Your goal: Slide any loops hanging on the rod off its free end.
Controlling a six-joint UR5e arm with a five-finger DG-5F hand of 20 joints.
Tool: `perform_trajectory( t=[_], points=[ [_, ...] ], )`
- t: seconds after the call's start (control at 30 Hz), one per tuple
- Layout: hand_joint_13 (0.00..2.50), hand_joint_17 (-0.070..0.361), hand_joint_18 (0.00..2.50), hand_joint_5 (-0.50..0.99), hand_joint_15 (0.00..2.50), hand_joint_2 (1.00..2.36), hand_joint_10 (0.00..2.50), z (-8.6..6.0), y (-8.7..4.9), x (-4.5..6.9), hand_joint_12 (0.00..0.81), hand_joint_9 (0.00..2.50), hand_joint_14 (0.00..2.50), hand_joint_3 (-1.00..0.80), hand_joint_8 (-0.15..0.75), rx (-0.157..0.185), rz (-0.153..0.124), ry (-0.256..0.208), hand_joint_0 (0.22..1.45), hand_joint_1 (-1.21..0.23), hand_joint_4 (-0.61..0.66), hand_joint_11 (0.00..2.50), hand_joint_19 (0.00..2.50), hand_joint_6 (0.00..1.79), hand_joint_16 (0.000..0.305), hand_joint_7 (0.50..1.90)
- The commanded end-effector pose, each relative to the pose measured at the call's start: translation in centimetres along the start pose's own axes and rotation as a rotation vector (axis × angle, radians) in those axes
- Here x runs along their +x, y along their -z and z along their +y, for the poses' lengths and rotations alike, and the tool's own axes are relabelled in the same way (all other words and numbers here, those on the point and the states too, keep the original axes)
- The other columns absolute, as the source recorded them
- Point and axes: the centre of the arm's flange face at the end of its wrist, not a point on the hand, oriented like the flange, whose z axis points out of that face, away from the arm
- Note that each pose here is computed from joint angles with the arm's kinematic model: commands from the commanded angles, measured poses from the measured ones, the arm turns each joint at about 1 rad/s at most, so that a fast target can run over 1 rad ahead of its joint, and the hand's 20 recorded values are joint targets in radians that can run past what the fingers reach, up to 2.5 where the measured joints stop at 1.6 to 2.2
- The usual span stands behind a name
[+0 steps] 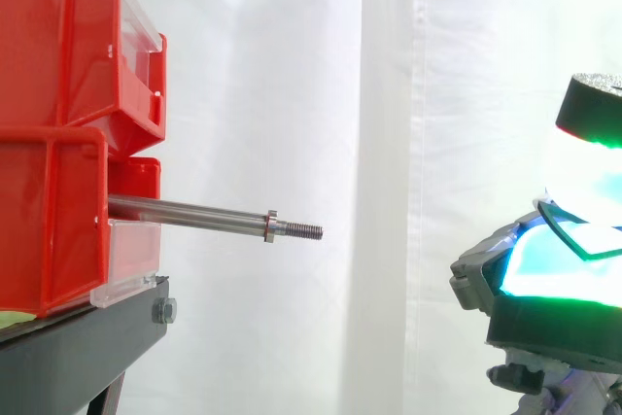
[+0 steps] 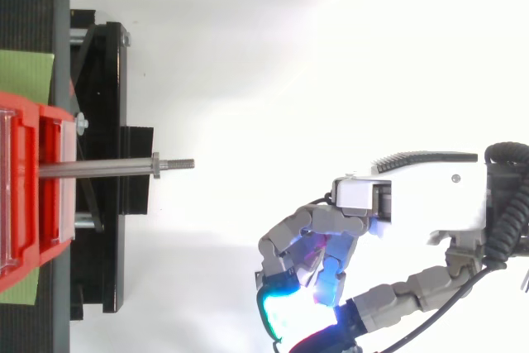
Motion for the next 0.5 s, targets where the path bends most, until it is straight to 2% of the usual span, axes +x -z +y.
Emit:
perform_trajectory(
  t=[0.0, 0.37, 0.47],
  points=[
    [0.59, 0.161, 0.57, -0.11, 0.24, 1.02, 0.01, 0.04, -0.01, 0.0, 0.41, 0.96, 0.01, 0.01, 0.31, -0.001, 0.0, 0.0, 0.57, -0.73, 0.17, 0.28, 0.51, 0.87, 0.072, 1.37],
    [0.6, 0.162, 0.57, -0.11, 0.25, 1.02, 0.01, 0.04, -0.01, 0.0, 0.407, 1.0, 0.01, 0.01, 0.309, -0.001, 0.0, 0.0, 0.57, -0.73, 0.17, 0.3, 0.5, 0.87, 0.072, 1.37],
    [0.64, 0.159, 0.53, -0.11, 0.29, 1.02, 0.01, 0.04, -0.01, 0.0, 0.387, 1.08, 0.01, 0.01, 0.312, -0.001, 0.0, 0.0, 0.57, -0.73, 0.17, 0.35, 0.49, 0.88, 0.071, 1.34]
  ],
)
